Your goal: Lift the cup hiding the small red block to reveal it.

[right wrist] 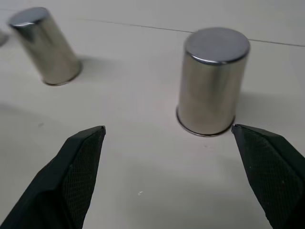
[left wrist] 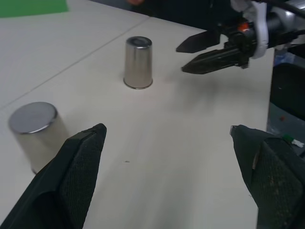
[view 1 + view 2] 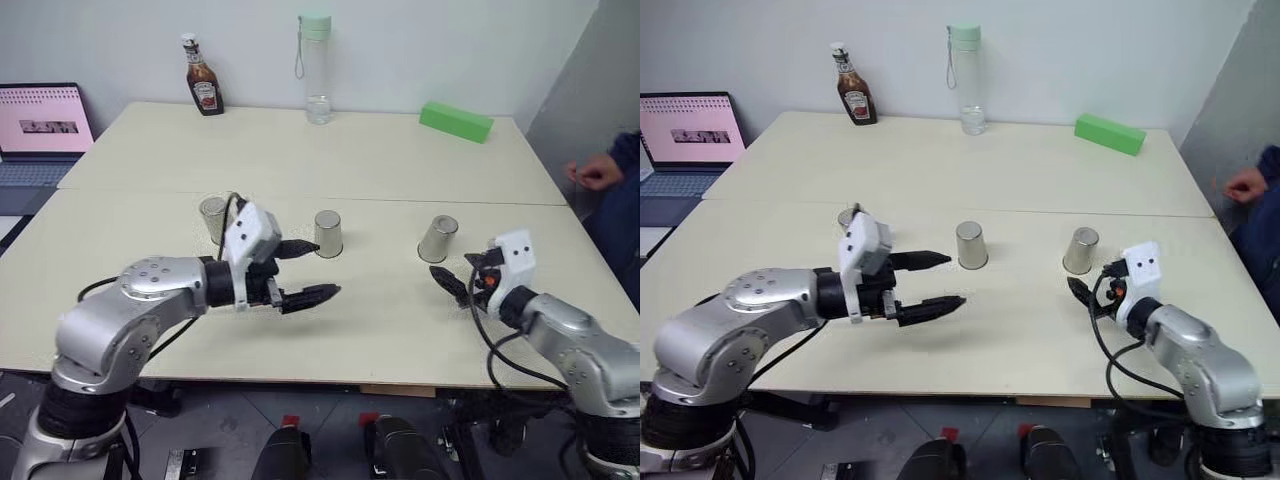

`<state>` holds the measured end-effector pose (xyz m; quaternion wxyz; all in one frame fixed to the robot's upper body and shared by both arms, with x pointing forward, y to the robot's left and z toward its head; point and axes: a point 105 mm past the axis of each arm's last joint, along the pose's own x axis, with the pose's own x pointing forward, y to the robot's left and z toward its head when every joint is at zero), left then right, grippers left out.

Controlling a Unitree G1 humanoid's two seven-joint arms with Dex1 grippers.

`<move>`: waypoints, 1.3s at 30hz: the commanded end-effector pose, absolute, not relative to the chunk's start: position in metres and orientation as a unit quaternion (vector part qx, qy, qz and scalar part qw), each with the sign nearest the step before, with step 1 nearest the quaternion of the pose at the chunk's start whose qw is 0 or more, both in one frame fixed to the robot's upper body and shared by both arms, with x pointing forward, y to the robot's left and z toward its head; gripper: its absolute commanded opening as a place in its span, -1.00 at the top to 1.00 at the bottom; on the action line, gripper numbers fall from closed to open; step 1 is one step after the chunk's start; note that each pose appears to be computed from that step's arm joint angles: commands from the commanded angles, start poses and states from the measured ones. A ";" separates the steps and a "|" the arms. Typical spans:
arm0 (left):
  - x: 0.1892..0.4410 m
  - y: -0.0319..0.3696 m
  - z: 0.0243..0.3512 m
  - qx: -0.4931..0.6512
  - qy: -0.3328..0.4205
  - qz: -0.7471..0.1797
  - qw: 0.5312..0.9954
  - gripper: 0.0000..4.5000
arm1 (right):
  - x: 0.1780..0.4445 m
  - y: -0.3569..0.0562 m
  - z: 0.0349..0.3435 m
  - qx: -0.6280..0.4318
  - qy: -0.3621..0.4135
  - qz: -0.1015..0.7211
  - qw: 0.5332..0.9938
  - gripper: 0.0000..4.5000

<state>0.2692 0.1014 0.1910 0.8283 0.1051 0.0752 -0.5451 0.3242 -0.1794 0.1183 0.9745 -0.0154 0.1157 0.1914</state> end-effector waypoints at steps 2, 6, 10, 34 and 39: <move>0.271 0.093 0.200 0.116 0.045 -0.558 0.820 -0.97 | 0.349 -0.190 0.117 -0.048 0.081 0.136 0.986 -1.00; 0.272 0.088 0.200 0.114 0.039 -0.563 0.817 -0.97 | 0.367 -0.200 0.113 -0.052 0.068 0.103 0.991 -1.00; 0.273 0.084 0.200 0.112 0.034 -0.565 0.817 -0.97 | 0.383 -0.198 0.113 -0.042 0.053 0.103 0.992 -1.00; 0.275 0.082 0.199 0.116 0.033 -0.565 0.816 -1.00 | 0.396 -0.180 0.129 -0.032 -0.004 0.129 0.991 -0.20; 0.275 0.092 0.198 0.118 0.042 -0.554 0.823 -1.00 | 0.370 -0.175 0.169 -0.044 -0.024 0.160 0.986 -0.20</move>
